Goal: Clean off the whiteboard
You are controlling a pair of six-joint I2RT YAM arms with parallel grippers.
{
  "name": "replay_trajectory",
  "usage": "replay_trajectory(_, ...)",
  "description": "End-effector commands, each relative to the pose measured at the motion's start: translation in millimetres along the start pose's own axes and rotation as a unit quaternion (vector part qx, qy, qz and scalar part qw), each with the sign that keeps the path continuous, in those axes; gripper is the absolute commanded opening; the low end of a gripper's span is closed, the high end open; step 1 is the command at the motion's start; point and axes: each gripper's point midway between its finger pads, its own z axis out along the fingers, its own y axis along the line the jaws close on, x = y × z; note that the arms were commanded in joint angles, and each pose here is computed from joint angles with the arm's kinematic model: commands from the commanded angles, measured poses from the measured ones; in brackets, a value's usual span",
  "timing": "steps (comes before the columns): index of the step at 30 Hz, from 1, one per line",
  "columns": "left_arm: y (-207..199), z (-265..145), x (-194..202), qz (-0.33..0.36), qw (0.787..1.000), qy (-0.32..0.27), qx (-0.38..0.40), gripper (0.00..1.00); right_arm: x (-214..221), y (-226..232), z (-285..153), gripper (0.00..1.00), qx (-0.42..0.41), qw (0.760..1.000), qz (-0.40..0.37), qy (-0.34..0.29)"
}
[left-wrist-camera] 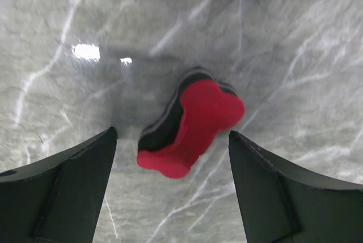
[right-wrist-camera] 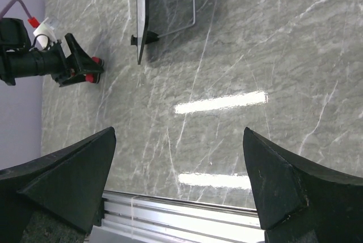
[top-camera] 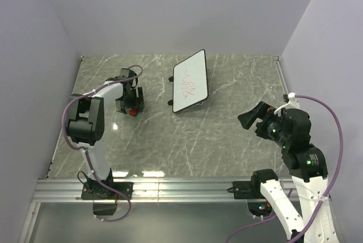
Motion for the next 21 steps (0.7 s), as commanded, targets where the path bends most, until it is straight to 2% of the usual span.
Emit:
replay_trajectory(1, -3.6, 5.5, -14.6, 0.019, 1.0, -0.016, -0.001, 0.84, -12.3, 5.3, 1.9, 1.0, -0.004, 1.0, -0.002, -0.02)
replay_trajectory(3, -4.3, 7.8, -17.3, 0.021, 1.0, -0.018, 0.001, 0.83, -11.7, 4.8, 4.7, 1.0, -0.003, 1.0, -0.002, -0.018)
replay_trajectory(9, -4.3, 12.7, -7.4, 0.031, 1.0, 0.004, 0.002, 0.58, -10.4, 0.5, 13.1, 1.0, 0.006, 1.0, -0.001, -0.012)
replay_trajectory(10, -4.1, 12.6, -6.1, 0.031, 0.999, 0.002, 0.003, 0.49, -9.3, -1.0, 15.1, 1.0, 0.009, 1.0, -0.002, -0.01)
replay_trajectory(12, -2.2, 12.8, 2.6, 0.032, 0.999, 0.008, 0.005, 0.42, -8.7, -1.5, 19.0, 1.0, 0.009, 1.0, -0.002, -0.009)
replay_trajectory(13, -1.5, 13.3, 5.0, 0.031, 0.999, 0.01, 0.004, 0.35, -7.4, -3.0, 22.0, 1.0, 0.01, 1.0, -0.001, -0.007)
replay_trajectory(15, 0.1, 14.9, 13.3, 0.03, 0.999, 0.019, 0.005, 0.28, -9.9, -2.0, 29.4, 1.0, 0.008, 1.0, 0.0, -0.008)
replay_trajectory(17, 0.5, 15.9, 19.0, 0.028, 0.999, 0.025, 0.007, 0.17, -12.7, 3.6, 36.2, 1.0, -0.002, 1.0, -0.002, -0.003)
replay_trajectory(19, -3.3, 11.8, 17.3, 0.023, 0.999, 0.024, 0.014, 0.0, -18.2, 18.8, 49.5, 1.0, -0.03, 0.999, -0.005, 0.014)
replay_trajectory(21, -11.8, -0.3, 5.8, 0.014, 0.999, 0.009, 0.028, 0.0, -24.3, 28.6, 70.1, 1.0, -0.043, 0.999, -0.004, 0.034)
